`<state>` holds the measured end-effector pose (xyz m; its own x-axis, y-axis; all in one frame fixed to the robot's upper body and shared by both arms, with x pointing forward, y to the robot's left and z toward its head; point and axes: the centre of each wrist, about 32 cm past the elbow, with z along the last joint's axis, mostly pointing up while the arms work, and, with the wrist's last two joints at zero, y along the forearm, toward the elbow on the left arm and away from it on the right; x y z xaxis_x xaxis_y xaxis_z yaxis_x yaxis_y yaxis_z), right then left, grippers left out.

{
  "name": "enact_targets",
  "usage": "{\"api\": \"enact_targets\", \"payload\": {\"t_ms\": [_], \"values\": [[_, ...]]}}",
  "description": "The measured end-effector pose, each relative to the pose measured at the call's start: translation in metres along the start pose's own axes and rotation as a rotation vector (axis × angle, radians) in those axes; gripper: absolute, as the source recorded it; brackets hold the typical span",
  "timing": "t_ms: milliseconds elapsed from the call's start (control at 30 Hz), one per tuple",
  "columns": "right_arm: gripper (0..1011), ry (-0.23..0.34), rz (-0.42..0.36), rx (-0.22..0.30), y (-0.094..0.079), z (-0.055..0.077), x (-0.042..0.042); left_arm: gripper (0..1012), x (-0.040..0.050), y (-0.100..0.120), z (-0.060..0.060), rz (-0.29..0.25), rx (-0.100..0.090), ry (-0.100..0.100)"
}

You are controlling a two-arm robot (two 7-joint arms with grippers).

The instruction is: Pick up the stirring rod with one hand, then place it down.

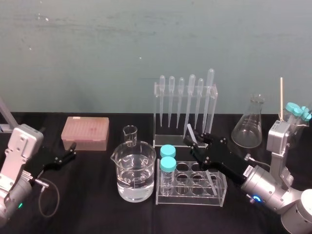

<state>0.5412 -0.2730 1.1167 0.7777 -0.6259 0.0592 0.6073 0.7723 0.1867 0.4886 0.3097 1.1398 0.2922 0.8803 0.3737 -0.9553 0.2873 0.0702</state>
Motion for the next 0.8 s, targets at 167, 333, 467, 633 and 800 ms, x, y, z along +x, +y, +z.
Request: {"api": "enact_targets", "payload": {"t_ms": [167, 333, 467, 633, 800], "values": [[378, 0.0, 0.0, 0.001, -0.0001, 0.0, 0.0, 1000, 0.0, 0.0, 0.0, 0.0, 0.0, 0.0], [529, -0.001, -0.001, 0.002, -0.0002, 0.0, 0.0001, 1000, 0.0, 0.0, 0.0, 0.0, 0.0, 0.0], [660, -0.001, -0.001, 0.002, -0.0002, 0.0, 0.0, 1000, 0.0, 0.0, 0.0, 0.0, 0.0, 0.0], [833, -0.001, -0.001, 0.003, -0.0002, 0.0001, 0.0, 1000, 0.0, 0.0, 0.0, 0.0, 0.0, 0.0], [951, -0.001, -0.001, 0.003, -0.0002, 0.0, 0.0, 1000, 0.0, 0.0, 0.0, 0.0, 0.0, 0.0]]}}
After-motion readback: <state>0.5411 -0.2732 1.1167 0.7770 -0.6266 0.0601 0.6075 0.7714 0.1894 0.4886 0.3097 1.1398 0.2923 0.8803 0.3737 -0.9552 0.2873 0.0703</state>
